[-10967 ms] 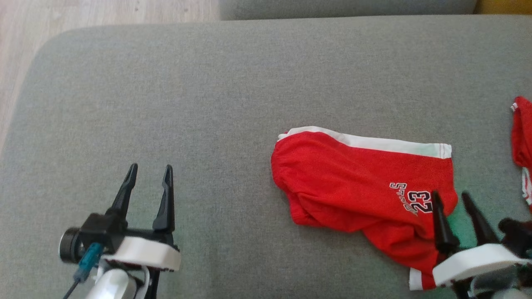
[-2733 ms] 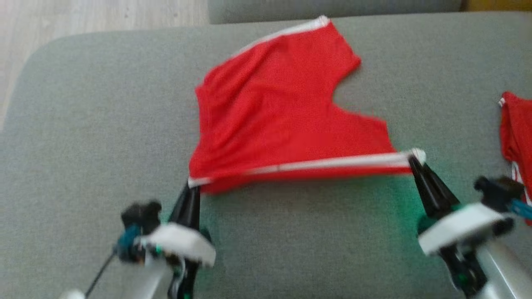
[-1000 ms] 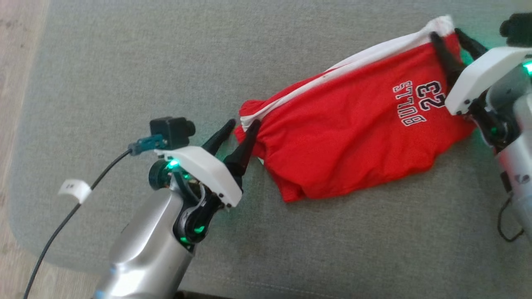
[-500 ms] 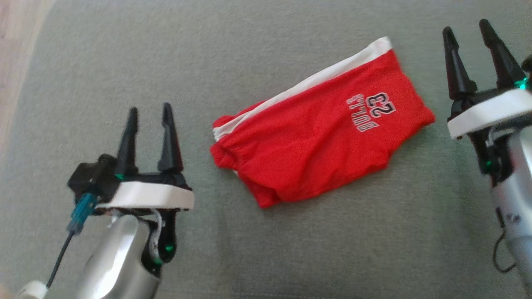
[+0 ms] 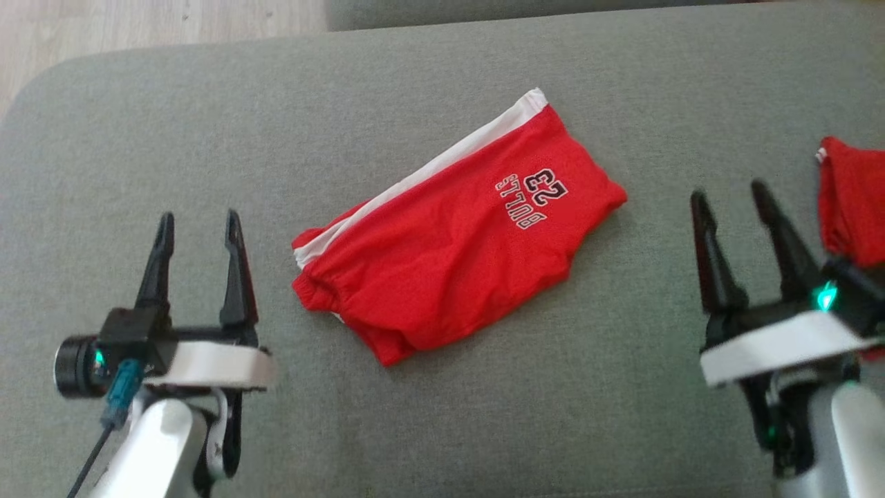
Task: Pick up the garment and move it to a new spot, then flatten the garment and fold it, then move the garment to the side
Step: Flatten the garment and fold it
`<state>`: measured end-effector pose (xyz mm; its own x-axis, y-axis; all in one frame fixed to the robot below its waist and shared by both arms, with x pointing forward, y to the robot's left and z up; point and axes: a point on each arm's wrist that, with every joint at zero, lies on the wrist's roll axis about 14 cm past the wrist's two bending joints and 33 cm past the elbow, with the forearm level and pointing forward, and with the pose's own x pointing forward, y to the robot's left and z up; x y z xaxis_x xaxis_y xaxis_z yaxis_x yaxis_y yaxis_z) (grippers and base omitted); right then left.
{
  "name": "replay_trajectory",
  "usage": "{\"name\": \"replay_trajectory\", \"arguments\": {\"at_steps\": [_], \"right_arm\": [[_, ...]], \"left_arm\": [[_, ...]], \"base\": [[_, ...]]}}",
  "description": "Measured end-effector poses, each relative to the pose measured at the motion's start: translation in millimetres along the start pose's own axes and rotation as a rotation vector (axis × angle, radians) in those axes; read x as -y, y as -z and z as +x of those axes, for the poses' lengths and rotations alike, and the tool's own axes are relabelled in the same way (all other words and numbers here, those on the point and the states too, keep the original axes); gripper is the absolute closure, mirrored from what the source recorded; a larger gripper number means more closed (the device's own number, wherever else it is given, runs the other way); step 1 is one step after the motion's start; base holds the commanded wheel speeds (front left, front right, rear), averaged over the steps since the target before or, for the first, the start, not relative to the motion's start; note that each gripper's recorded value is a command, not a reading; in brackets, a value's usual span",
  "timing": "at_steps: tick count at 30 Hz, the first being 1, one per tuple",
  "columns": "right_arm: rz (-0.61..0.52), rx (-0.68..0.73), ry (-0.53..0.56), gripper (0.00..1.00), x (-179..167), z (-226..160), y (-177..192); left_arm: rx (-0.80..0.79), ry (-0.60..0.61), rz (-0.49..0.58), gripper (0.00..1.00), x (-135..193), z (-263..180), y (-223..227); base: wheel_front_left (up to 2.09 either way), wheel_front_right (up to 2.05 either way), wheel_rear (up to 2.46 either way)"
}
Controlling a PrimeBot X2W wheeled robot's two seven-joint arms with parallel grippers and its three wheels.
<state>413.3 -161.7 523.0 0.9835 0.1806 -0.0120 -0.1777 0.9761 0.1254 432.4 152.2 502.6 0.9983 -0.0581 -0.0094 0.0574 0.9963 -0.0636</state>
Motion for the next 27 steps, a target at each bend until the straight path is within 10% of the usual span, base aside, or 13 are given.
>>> {"name": "replay_trajectory", "arguments": {"at_steps": [27], "right_arm": [[0.000,-0.149,0.047,0.00,4,-26,27]], "left_arm": [[-0.189,-0.016,0.026,0.00,-11,-27,39]], "base": [[0.00,0.00,0.00]]}}
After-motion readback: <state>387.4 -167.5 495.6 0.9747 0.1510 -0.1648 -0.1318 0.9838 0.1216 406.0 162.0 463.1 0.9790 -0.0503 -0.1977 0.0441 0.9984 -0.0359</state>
